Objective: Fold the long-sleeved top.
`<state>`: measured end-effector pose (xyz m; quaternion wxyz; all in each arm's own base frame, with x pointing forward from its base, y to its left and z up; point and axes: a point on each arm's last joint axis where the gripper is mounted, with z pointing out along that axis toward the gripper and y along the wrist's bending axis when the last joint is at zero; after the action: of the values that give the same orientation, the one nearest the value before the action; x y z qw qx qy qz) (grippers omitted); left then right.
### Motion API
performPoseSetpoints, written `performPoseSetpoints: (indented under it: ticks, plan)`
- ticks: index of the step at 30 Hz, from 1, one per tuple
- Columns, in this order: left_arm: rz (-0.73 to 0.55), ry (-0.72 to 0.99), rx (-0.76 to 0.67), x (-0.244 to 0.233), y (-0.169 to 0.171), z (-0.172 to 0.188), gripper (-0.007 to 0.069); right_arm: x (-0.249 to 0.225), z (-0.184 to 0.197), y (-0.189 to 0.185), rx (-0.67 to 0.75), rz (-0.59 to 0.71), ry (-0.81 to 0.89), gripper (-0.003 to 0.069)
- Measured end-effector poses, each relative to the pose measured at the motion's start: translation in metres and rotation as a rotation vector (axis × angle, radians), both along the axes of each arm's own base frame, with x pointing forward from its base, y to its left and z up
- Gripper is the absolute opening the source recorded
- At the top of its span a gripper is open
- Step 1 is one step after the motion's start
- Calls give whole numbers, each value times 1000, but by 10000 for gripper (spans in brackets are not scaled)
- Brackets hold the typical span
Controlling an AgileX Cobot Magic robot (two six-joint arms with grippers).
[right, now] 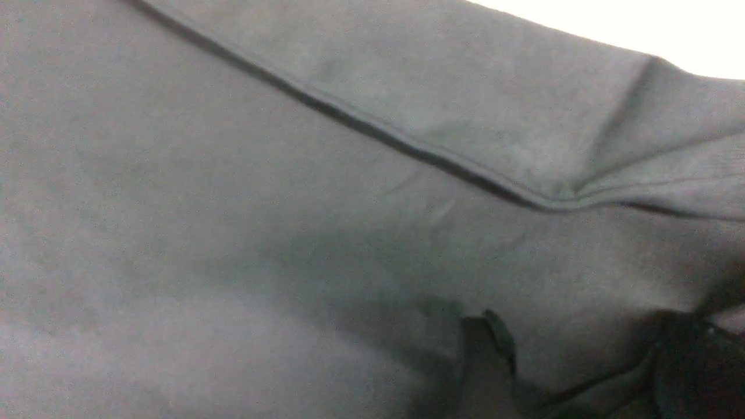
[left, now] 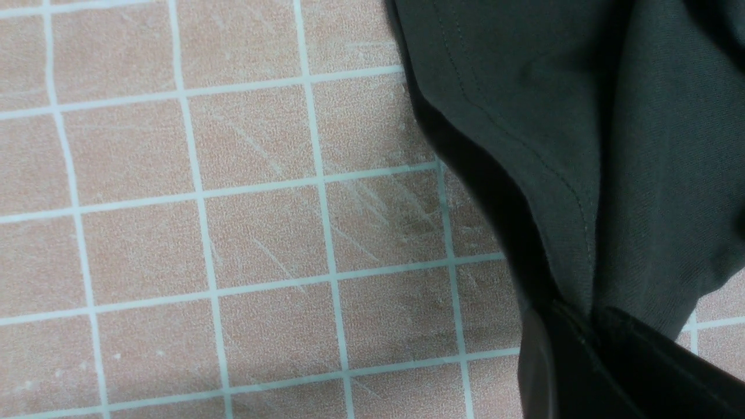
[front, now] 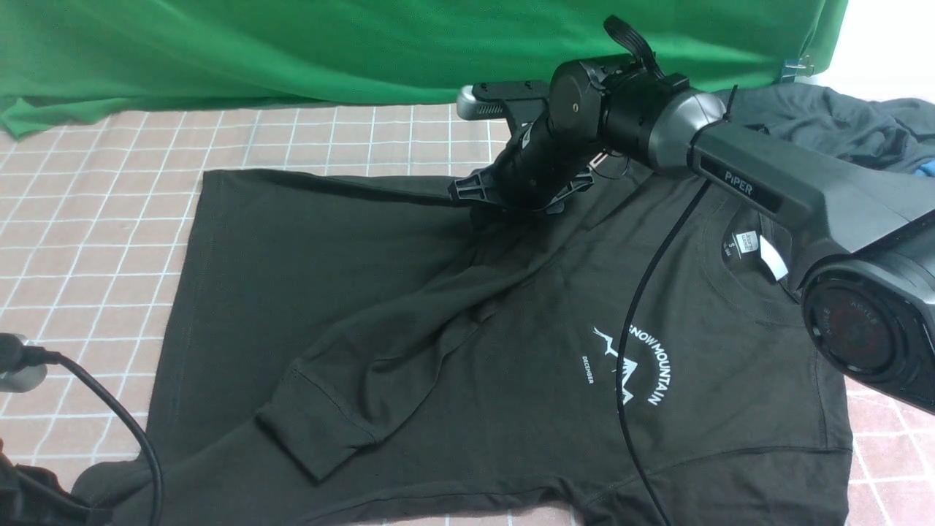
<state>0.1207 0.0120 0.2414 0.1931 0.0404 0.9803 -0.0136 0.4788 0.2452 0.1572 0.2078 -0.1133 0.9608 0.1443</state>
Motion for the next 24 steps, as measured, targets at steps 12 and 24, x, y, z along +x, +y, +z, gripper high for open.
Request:
performPoseSetpoints:
  ticks: [12,24]
  plan:
    - [-2,0,1,0,0,0,39,2,-5,-1,-20,13,-9,195]
    - [2,-3,-14,0,-1,0,39,0,-1,-1,-65,110,-22,28]
